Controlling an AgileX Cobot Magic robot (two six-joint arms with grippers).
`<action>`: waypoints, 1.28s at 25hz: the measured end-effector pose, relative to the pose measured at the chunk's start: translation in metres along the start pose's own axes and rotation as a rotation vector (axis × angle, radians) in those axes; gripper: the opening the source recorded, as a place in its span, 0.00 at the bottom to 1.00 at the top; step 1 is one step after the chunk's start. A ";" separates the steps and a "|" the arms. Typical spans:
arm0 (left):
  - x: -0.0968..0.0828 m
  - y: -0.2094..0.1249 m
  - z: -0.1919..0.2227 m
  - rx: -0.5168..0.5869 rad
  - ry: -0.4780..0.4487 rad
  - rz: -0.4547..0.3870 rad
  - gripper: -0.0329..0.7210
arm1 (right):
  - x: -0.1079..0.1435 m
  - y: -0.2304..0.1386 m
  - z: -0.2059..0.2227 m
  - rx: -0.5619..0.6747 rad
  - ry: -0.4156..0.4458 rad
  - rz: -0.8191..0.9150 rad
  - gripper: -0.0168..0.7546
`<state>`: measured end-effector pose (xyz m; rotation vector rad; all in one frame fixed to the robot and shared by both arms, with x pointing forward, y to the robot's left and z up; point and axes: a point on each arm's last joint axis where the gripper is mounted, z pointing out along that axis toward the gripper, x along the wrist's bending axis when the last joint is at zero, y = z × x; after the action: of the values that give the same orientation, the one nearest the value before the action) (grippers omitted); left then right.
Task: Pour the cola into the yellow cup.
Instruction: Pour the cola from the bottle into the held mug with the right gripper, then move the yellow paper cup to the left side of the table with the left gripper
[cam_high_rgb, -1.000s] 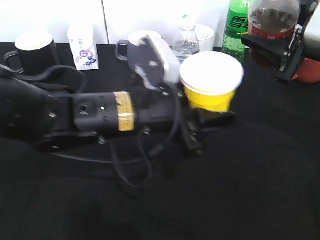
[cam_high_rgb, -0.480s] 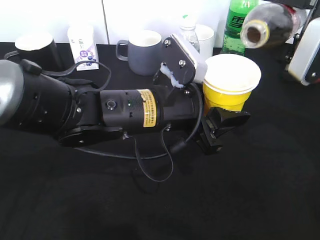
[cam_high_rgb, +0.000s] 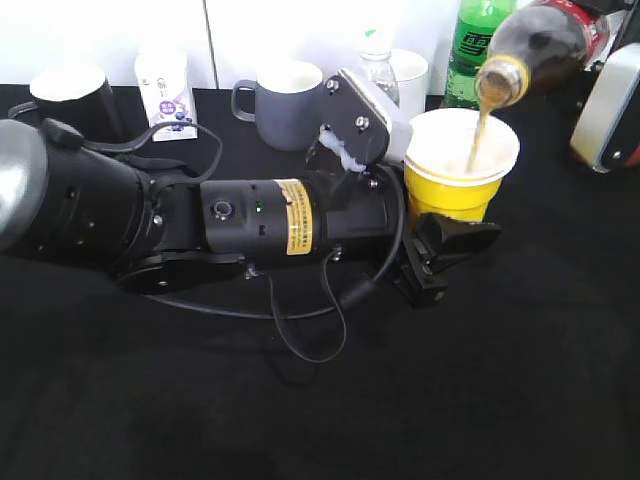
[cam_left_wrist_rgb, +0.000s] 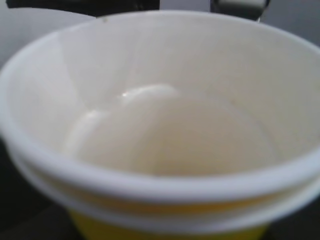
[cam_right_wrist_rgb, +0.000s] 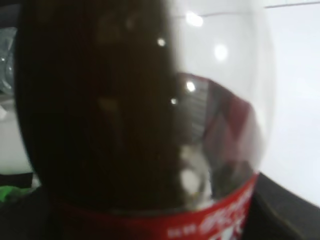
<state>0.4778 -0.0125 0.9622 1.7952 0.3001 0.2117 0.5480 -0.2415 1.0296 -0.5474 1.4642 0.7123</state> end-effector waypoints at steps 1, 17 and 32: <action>0.000 -0.001 0.000 0.010 0.001 0.004 0.63 | 0.000 0.000 0.000 0.000 0.000 -0.012 0.66; -0.004 -0.005 0.000 0.046 -0.046 0.072 0.63 | 0.000 -0.001 0.000 0.006 -0.004 -0.066 0.66; -0.004 -0.007 0.001 0.052 -0.044 0.063 0.63 | 0.005 0.008 -0.001 -0.066 0.080 0.540 0.66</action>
<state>0.4741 -0.0130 0.9551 1.8600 0.2195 0.2106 0.5420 -0.2362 1.0249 -0.2255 1.6871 1.1738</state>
